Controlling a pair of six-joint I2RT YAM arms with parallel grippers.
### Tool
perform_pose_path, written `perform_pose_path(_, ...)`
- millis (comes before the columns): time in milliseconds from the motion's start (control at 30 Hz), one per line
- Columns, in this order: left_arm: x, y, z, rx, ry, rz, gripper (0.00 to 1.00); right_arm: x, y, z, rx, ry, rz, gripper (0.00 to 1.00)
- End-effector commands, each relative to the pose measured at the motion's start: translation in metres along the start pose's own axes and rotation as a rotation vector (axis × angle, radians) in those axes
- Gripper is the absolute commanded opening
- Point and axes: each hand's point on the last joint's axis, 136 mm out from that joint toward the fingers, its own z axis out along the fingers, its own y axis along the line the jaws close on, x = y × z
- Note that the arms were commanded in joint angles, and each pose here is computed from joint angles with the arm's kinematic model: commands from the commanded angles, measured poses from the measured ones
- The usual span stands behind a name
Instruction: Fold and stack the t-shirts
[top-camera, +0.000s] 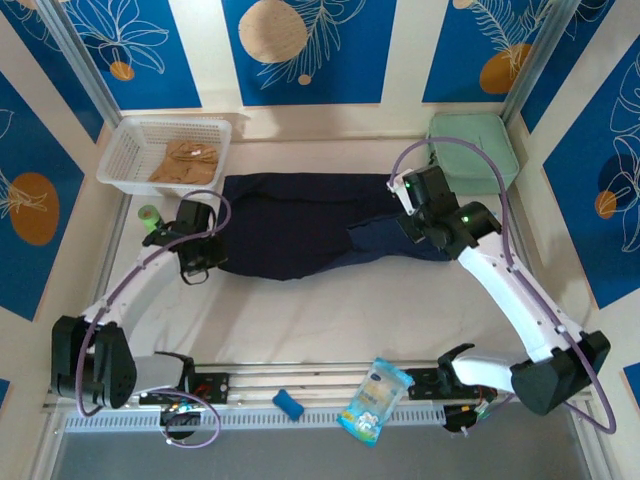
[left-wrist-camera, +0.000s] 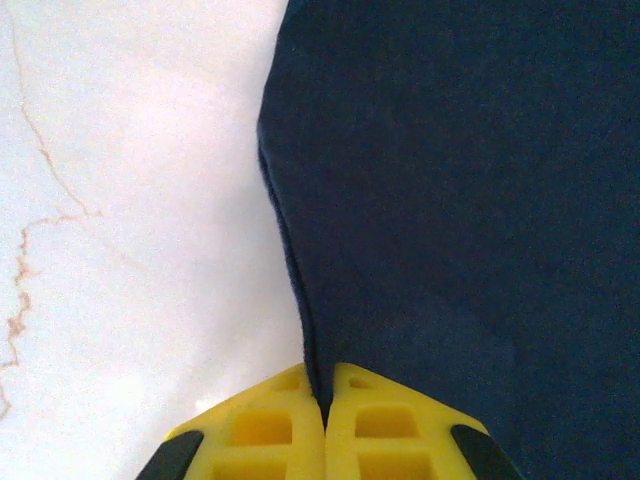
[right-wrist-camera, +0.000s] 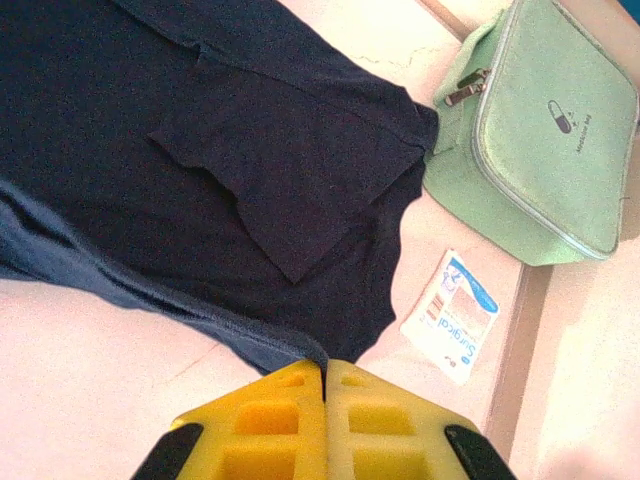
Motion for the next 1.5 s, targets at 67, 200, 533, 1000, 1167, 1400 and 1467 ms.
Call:
perform_pose_path(67, 0.027, 0.016, 0.000, -0.035, 0.051, -0.029, 0.00, 0.026, 0.007, -0.020, 0.002, 0.017, 0.004, 0.00)
perform_pose_path(200, 0.035, 0.022, 0.002, -0.053, 0.062, -0.034, 0.00, 0.043, 0.011, -0.029, -0.012, 0.015, 0.020, 0.00)
perform_pose_path(533, 0.030, 0.031, 0.015, -0.129, 0.074, -0.036, 0.00, 0.054, 0.009, -0.022, -0.001, 0.034, 0.014, 0.00)
perform_pose_path(1000, -0.037, -0.001, 0.026, -0.156, 0.052, 0.012, 0.00, 0.003, -0.027, 0.053, -0.011, 0.064, 0.046, 0.00)
perform_pose_path(1167, -0.047, -0.006, 0.038, -0.174, 0.071, 0.025, 0.00, -0.009, -0.037, 0.079, -0.030, 0.072, 0.025, 0.00)
perform_pose_path(1400, -0.060, -0.005, 0.061, -0.220, 0.095, 0.039, 0.00, -0.020, -0.046, 0.117, -0.062, 0.097, 0.010, 0.00)
perform_pose_path(1467, -0.066, -0.004, 0.065, -0.233, 0.093, 0.040, 0.00, -0.023, -0.049, 0.128, -0.066, 0.106, 0.006, 0.00)
